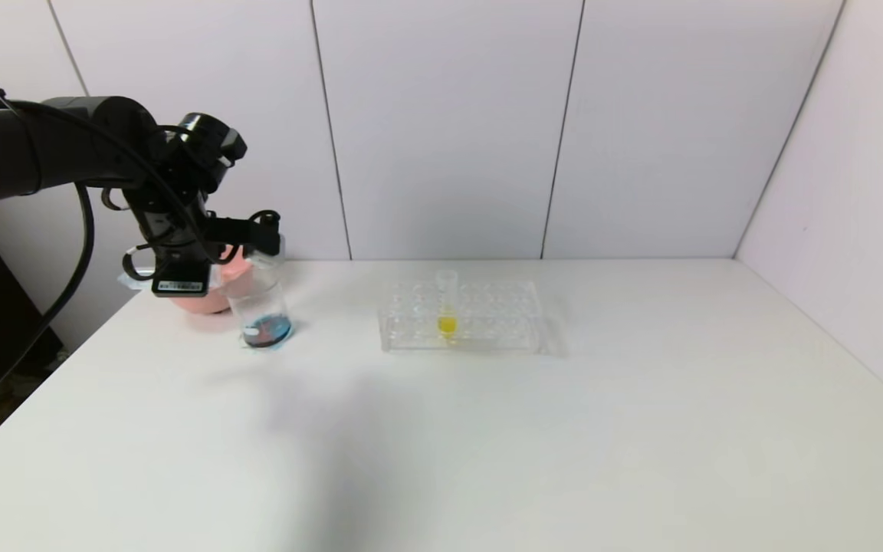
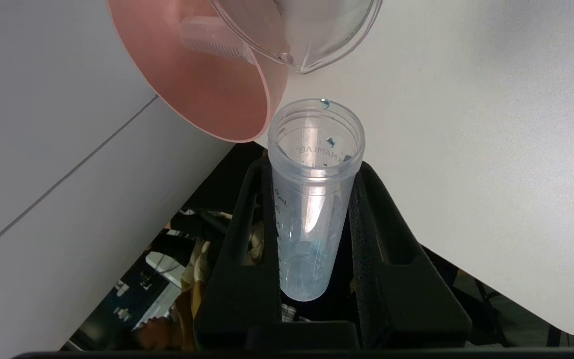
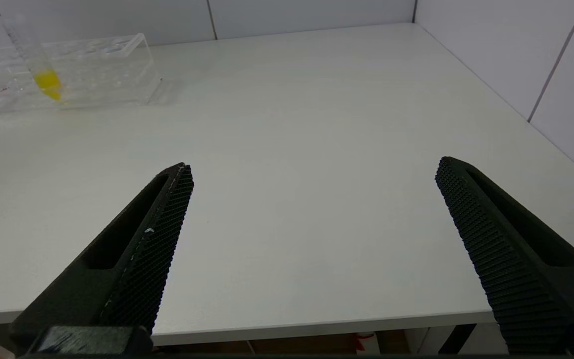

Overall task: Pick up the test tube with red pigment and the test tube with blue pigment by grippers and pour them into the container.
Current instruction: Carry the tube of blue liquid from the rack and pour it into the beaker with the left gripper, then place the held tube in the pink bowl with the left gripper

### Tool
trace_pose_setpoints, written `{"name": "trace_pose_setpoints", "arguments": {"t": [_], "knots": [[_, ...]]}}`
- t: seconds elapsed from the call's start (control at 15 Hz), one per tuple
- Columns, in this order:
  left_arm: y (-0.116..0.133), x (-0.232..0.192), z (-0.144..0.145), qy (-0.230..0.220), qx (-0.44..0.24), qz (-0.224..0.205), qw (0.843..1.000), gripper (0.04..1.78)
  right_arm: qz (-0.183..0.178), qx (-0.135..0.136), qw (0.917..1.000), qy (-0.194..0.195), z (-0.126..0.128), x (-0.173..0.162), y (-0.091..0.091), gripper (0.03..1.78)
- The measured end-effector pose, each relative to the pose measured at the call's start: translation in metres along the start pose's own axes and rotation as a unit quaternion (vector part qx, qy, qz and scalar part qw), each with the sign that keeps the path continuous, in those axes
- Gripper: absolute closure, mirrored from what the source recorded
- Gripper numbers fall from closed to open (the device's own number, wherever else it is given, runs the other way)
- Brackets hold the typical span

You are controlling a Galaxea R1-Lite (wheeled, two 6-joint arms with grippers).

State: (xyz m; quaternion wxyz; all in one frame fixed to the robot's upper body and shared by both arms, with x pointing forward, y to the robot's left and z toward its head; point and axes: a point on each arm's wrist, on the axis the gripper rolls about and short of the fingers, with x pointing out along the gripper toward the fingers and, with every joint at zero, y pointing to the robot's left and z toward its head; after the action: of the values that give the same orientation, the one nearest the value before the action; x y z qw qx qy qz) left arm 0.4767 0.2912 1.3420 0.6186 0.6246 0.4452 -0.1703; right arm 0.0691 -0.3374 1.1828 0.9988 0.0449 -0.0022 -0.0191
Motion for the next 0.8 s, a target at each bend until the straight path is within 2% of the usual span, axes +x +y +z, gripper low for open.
{"name": "trace_pose_setpoints", "arguments": {"t": [0.13,0.27,0.47,0.6,0.8], "knots": [[0.0,0.0,0.0,-0.004,-0.004,-0.001,1.0,1.39,0.0,0.0,1.0,0.0,0.0,0.0,0.0,0.04],[0.002,0.0,0.0,-0.027,-0.015,0.0,1.0,1.39,0.0,0.0,1.0,0.0,0.0,0.0,0.0,0.04],[0.006,-0.002,-0.006,-0.109,-0.078,0.0,0.991,1.39,0.0,0.0,1.0,0.0,0.0,0.0,0.0,0.04],[0.008,-0.005,-0.015,-0.157,-0.148,-0.012,0.976,1.39,0.0,0.0,1.0,0.0,0.0,0.0,0.0,0.04],[0.012,-0.012,-0.024,-0.204,-0.287,-0.018,0.936,1.39,0.0,0.0,1.0,0.0,0.0,0.0,0.0,0.04]]}}
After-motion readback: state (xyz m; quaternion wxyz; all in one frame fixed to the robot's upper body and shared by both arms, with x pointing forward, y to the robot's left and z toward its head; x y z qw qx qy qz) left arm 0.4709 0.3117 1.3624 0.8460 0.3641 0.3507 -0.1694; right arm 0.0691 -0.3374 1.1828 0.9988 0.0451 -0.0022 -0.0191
